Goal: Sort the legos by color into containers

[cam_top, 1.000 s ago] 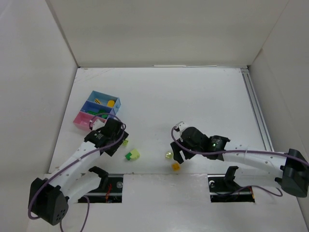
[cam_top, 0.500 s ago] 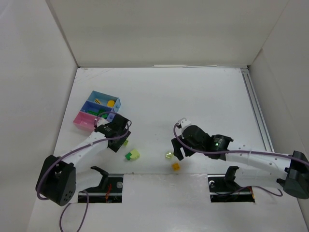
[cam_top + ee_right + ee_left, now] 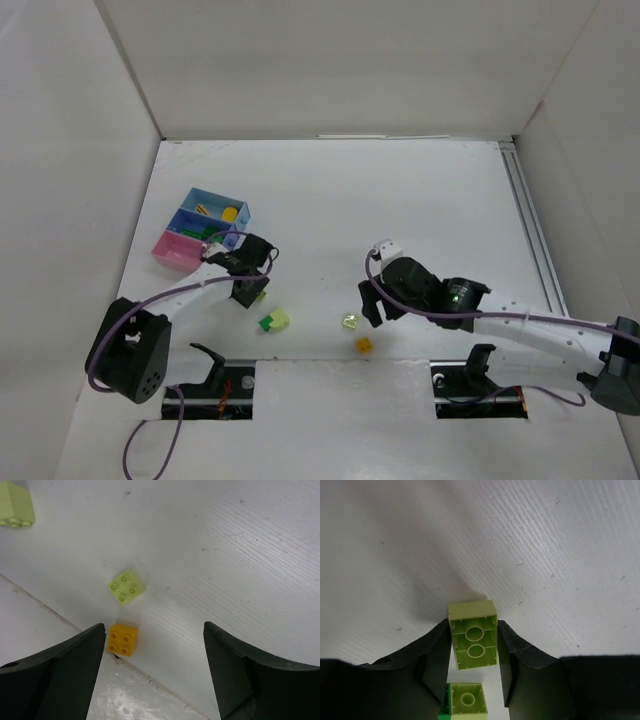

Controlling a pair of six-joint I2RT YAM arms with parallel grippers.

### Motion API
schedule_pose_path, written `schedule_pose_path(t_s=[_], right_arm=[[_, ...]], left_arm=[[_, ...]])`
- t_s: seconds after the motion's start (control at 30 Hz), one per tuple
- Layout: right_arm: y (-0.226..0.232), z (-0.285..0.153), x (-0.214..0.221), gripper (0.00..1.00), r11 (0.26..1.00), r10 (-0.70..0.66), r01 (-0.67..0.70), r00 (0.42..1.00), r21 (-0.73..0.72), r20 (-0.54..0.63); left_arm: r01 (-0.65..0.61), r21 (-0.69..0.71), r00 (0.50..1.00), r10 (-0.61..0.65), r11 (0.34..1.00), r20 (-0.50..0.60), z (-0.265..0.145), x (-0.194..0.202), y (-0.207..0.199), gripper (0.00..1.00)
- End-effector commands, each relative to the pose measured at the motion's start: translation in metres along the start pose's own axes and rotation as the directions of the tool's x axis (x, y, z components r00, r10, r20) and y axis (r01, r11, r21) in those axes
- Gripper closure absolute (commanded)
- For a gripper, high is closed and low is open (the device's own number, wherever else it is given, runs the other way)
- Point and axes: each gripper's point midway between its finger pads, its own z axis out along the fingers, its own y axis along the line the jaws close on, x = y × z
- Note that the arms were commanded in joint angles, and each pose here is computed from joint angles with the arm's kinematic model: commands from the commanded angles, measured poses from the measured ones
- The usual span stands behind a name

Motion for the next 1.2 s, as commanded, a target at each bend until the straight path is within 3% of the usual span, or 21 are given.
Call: schedule_pose_path(t_s=[0.0, 0.17, 0.4, 0.57, 0.87, 1.17], right_arm=[[0.0, -0.011, -0.019, 0.15, 1.0, 0.018, -0.019, 0.998, 0.014, 0.067], [-0.004, -0.011, -0.021, 0.14, 0.999, 0.009, -0.011, 0.997, 0.033, 0.077], [-0.004, -0.01, -0.029, 0.14, 0.999, 0.015, -0.02, 0.993, 0.039, 0.113], [-0.009, -0.01, -0.035, 0.14, 0.998, 0.006, -0.016, 0.991, 0.067, 0.137], [-0.011, -0.004, -0.057, 0.11, 0.993, -0.033, 0.01, 0.98, 0.116, 0.194], [-0.019, 0.026, -0.102, 0.1, 0.999, 0.015, -0.026, 0.968, 0.042, 0.251]], left_arm=[[-0.023, -0.02, 1.0, 0.023, 1.0, 0.016, -0.01, -0.004, 0.004, 0.71], [-0.012, 0.059, 0.997, 0.007, 0.998, 0.08, -0.039, -0.028, -0.017, 0.71], [0.005, 0.047, 0.97, -0.016, 0.999, 0.242, -0.08, -0.076, -0.021, 0.67], [0.01, 0.046, 0.968, -0.021, 0.999, 0.251, -0.079, -0.108, -0.024, 0.68], [0.147, 0.009, 0.937, -0.142, 0.989, 0.32, -0.08, -0.175, -0.003, 0.69], [0.179, -0.046, 0.925, -0.152, 0.983, 0.35, -0.08, -0.193, 0.01, 0.68]])
